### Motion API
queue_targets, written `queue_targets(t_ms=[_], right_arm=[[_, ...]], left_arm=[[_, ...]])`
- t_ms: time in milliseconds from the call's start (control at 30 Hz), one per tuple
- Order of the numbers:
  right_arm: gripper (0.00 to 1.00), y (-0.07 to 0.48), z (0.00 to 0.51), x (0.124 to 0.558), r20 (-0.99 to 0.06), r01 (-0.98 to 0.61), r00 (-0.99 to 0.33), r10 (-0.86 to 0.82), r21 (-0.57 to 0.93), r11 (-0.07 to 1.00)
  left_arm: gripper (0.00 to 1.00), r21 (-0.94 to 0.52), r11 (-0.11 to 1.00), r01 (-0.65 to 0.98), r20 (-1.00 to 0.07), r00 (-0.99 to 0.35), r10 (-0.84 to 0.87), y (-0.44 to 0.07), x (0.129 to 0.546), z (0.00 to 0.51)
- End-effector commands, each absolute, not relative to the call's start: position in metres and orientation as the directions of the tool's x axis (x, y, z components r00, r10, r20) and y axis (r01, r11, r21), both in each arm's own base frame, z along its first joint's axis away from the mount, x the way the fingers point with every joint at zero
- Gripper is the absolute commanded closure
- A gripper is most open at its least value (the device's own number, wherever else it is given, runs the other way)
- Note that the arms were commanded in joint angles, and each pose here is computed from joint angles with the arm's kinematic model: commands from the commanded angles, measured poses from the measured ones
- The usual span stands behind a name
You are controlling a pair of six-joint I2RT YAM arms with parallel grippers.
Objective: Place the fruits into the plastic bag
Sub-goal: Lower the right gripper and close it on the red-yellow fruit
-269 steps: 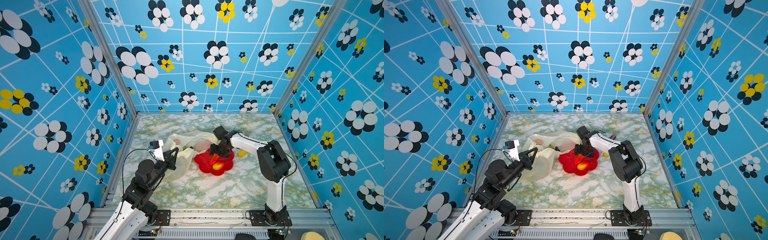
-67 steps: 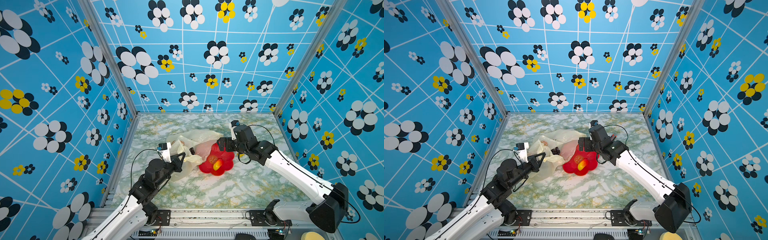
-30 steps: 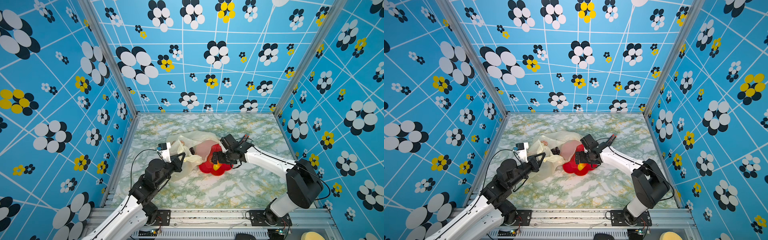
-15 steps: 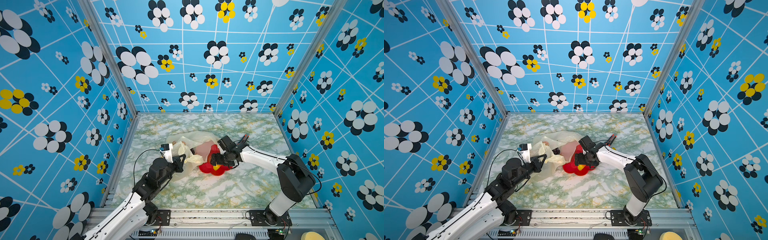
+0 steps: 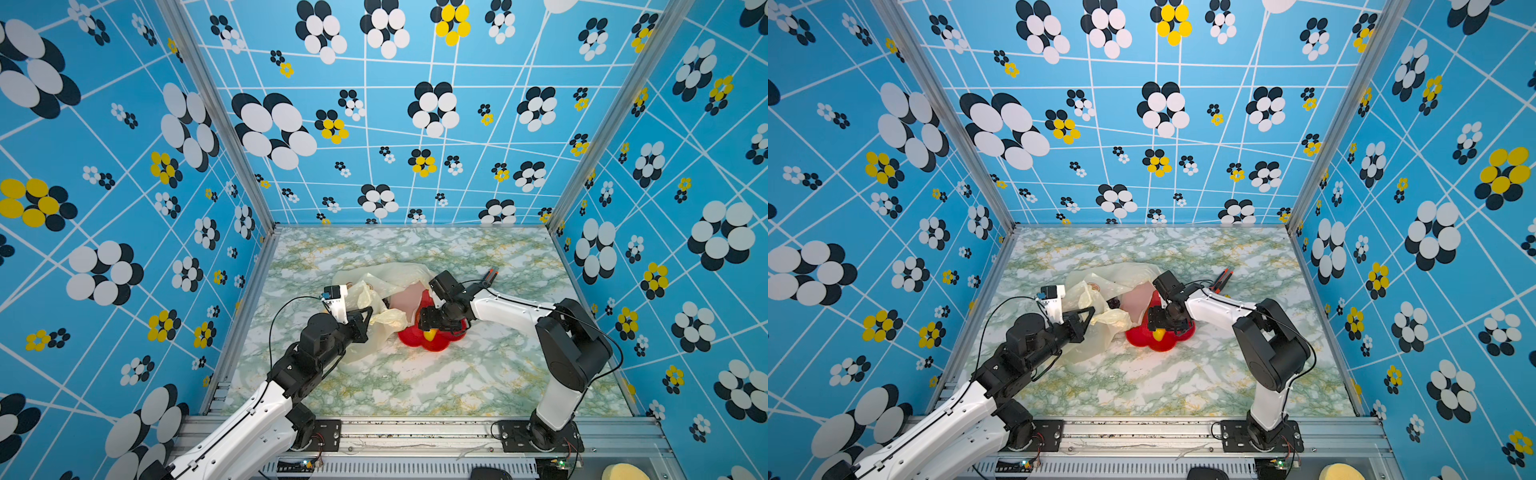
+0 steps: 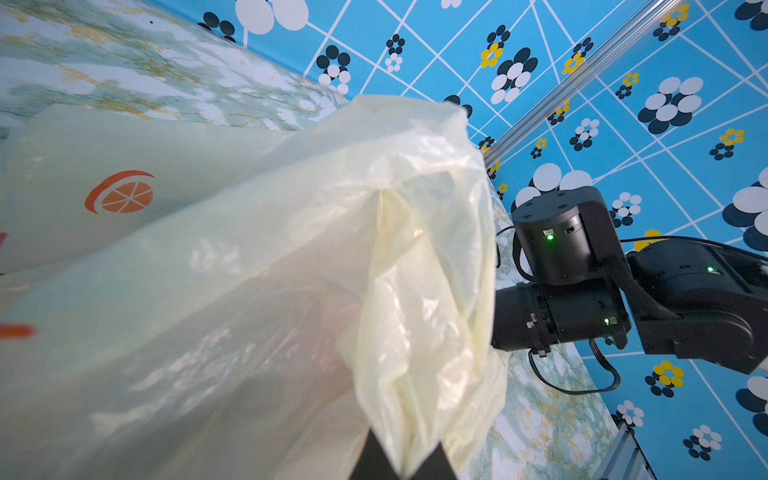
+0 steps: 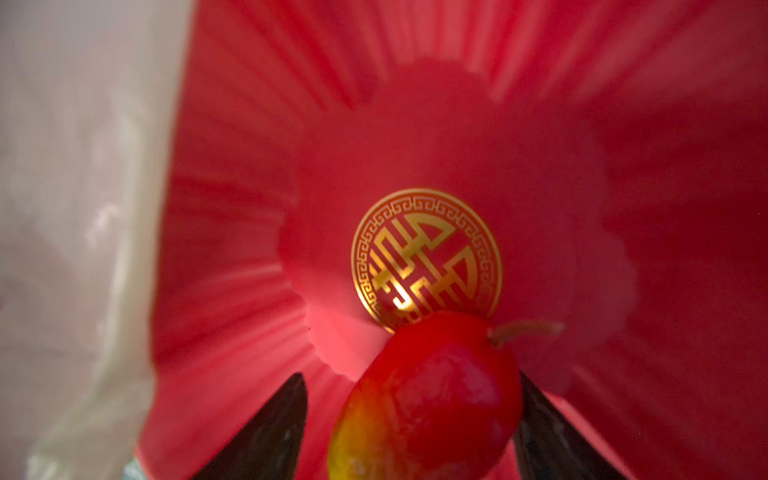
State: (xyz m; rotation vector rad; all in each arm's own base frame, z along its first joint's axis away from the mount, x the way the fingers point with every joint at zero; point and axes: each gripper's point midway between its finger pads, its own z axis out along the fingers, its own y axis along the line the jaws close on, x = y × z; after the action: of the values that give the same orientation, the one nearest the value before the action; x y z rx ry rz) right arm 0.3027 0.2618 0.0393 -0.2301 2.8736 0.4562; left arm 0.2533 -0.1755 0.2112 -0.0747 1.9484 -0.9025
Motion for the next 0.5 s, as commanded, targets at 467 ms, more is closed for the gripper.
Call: queue_targets(t_ms=[467], right_arm=[[0.46, 0.277, 0.034, 0.317, -0.287, -0.284, -0.936, -0.205, 0.269, 0.920]], left_arm=[[1.00, -0.636, 0.721, 0.276, -0.711, -0.574, -0.407, -0.194, 0.271, 0.232]])
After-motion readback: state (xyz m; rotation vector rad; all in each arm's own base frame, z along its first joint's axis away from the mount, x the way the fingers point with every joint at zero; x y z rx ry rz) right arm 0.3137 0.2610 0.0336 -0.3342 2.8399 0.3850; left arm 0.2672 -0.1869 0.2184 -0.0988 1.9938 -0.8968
